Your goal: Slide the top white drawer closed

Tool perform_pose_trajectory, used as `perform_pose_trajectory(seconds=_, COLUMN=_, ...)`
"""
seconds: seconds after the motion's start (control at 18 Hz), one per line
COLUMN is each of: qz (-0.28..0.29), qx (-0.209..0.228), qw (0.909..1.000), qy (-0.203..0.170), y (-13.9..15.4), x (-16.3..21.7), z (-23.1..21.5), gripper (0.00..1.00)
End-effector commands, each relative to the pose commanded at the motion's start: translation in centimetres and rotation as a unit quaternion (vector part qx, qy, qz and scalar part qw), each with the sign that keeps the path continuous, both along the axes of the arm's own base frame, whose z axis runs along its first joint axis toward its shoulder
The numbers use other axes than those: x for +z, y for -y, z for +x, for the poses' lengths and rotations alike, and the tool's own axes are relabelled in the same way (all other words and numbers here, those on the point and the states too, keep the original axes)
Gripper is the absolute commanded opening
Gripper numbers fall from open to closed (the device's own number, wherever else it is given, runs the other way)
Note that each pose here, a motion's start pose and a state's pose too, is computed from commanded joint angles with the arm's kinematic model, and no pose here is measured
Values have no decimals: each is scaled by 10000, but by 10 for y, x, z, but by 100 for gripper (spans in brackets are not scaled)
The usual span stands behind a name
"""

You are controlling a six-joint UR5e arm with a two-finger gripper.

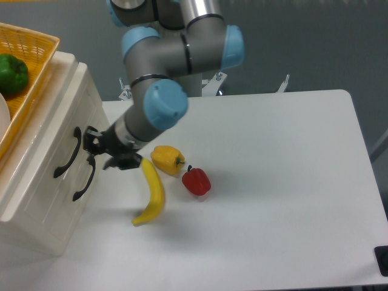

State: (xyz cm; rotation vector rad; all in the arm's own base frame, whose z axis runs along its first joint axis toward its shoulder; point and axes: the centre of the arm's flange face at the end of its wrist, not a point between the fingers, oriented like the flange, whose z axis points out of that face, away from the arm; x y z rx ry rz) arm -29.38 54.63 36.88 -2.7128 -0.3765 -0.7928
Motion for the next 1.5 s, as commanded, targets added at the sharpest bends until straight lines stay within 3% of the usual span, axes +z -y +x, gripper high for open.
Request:
perform_pose_trajectory(seconds=0.22, qz=249, qx=579, qw=9976, qy=-290, y=34, x=4, z=-70, gripper=59)
perform_pose_trajectory(seconds=0.28, qz=312, qx=680, qw=9965, qy=-372, y=39, x=2, z=-84, gripper=69)
perform_pose_trajectory(seconds=0.39, qz=431, qx=801, qw=9944, qy=-541, y=45, x=3, z=-103, gripper=100)
perform_pose_trajectory(seconds=0.78, qz=650, qx=1399, qw=9836, qy=-939, y=98, x=9, z=-191, gripper=100)
perform_pose_trajectory(seconds=0.94, qz=859, qx=818, qw=9845, qy=-1292, y=121, x=-28, z=-228, gripper=100)
perform_pose_trajectory(seconds=1.06, qz=548, qx=176, qw=9802, qy=-1896, y=138, x=-37, z=-241, gripper=100)
perform_pose_trajectory(seconds=1.17, qz=284, qx=-644, qw=9653, qy=-2516, y=147, x=-43, z=-249, gripper=100)
perform_pose_trajectory(seconds=1.39, qz=70, qx=-1709, qw=9415, qy=-2905, y=148, x=-72, z=-265, gripper=100)
perform_pose_trajectory(seconds=1.5, qz=-207, qx=-2274, qw=9206, qy=-3168, y=140, x=-80, z=-279, gripper=100)
